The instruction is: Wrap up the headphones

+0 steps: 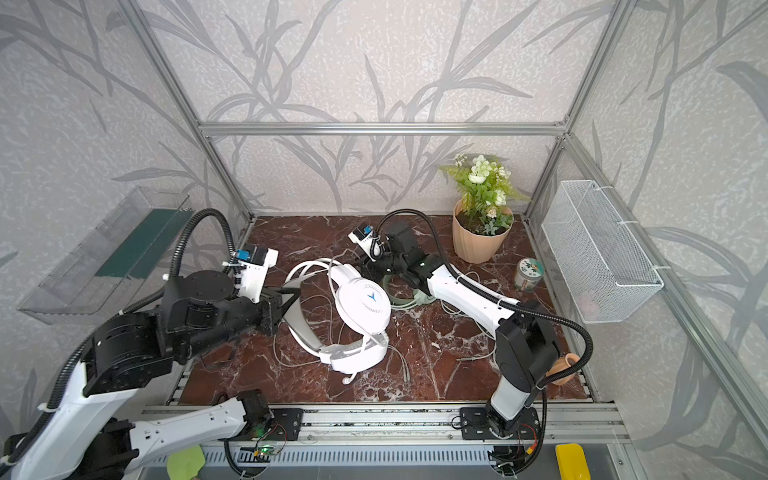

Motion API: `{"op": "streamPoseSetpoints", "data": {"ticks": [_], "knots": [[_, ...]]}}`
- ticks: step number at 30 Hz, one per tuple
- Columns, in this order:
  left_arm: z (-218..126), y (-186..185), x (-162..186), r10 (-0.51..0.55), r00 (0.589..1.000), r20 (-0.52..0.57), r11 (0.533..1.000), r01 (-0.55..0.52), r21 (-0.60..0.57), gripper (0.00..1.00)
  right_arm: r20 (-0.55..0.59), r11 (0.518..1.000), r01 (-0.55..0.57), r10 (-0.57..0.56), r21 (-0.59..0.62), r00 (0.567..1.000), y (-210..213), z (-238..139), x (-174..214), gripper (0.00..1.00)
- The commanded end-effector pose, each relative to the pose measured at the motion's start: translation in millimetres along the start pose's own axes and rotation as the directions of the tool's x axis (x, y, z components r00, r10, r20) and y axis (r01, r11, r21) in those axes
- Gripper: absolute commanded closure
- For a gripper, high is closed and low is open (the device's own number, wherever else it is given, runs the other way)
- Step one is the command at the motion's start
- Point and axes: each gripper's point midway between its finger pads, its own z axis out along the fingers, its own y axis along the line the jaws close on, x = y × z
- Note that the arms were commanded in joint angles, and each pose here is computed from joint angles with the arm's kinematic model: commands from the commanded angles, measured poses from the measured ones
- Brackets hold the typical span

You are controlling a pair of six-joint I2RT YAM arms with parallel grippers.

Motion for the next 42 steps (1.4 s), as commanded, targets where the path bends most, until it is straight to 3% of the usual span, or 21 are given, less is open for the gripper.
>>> {"op": "streamPoseSetpoints", "data": {"ticks": [1,8,16,23,27,29,34,39,42], "knots": [[-17.5,7.0,-24.4,-0.099,0.990,0.102,0.995,0.101,-0.024,1.00,0.122,0.998,0.008,0.000,-0.066,0.993,13.8,-12.0,-26.4,0.62],[-32.1,17.2,-40.4,-0.136,0.980,0.143,0.985,0.149,-0.083,1.00,0.044,0.994,-0.059,0.063,-0.091,0.997,10.2,2.1,18.3,0.61],[-44.3,28.5,-55.8,-0.157,0.968,0.197,0.971,0.187,-0.147,1.00,0.047,0.985,-0.146,0.150,-0.092,0.987,3.8,12.5,55.6,0.62],[-39.9,22.5,-63.6,-0.171,0.965,0.196,0.969,0.201,-0.143,1.00,0.070,0.977,-0.172,0.182,-0.122,0.981,5.1,24.8,64.7,0.64],[-39.6,20.8,-67.8,-0.173,0.967,0.189,0.967,0.203,-0.153,1.00,0.111,0.986,-0.153,0.159,-0.066,0.981,-2.6,30.1,69.2,0.65],[-40.8,22.1,-70.1,-0.172,0.967,0.189,0.965,0.204,-0.167,1.00,0.153,0.987,-0.155,0.159,-0.035,0.975,-10.5,32.2,74.3,0.69],[-41.7,27.2,-75.1,-0.172,0.964,0.201,0.956,0.213,-0.203,1.00,0.190,0.977,-0.202,0.211,-0.068,0.959,-11.5,42.5,85.7,0.92],[-35.5,37.7,-84.1,-0.184,0.959,0.216,0.936,0.238,-0.260,1.00,0.169,0.980,-0.183,0.193,-0.075,0.967,18.2,50.0,104.1,0.97],[-18.8,47.6,-85.5,-0.256,0.948,0.188,0.916,0.300,-0.266,1.00,0.145,0.984,-0.163,0.172,-0.073,0.974,39.3,50.5,114.5,0.99]]}}
